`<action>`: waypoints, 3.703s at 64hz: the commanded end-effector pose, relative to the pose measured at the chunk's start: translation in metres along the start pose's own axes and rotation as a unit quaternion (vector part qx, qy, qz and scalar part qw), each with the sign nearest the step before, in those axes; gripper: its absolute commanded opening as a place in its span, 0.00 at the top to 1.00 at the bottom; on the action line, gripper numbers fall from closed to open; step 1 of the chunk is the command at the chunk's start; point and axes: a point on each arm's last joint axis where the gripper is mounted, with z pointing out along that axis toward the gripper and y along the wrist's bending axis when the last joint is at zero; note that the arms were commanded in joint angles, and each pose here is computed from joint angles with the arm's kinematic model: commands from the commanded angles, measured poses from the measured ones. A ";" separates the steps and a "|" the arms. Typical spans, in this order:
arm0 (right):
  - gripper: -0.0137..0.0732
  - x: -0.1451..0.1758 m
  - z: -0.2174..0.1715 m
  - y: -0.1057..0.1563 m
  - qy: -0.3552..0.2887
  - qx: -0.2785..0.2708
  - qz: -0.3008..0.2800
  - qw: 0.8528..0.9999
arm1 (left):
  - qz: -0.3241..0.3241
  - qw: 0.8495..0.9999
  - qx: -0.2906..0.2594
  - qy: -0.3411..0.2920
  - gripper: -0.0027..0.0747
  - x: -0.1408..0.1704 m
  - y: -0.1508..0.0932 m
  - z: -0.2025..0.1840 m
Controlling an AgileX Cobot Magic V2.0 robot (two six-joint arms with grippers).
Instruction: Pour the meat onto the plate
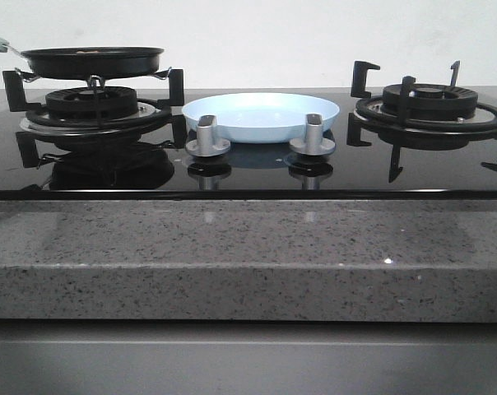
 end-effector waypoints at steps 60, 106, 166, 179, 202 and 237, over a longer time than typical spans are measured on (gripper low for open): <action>0.37 -0.108 0.233 0.088 0.345 -0.154 0.050 0.925 | -0.003 0.998 -0.001 -0.058 0.19 -0.019 0.000 -0.001; 0.43 -0.050 0.366 0.113 0.448 -0.179 0.011 0.876 | -0.003 0.998 -0.001 -0.058 0.19 -0.019 0.000 -0.001; 0.92 -0.032 0.383 0.113 0.478 -0.180 0.006 0.860 | -0.003 0.998 -0.001 -0.058 0.19 -0.019 0.000 -0.001; 0.92 -0.048 0.370 0.113 0.487 -0.182 0.008 0.854 | -0.003 0.998 -0.001 -0.058 0.19 -0.019 0.000 -0.001; 0.92 -0.086 0.335 0.118 0.462 -0.208 0.034 0.862 | -0.003 0.998 -0.001 -0.058 0.19 -0.019 0.000 -0.001; 0.92 -0.040 0.268 0.125 0.419 -0.205 0.031 0.884 | -0.003 0.998 -0.001 -0.058 0.19 -0.019 0.000 -0.001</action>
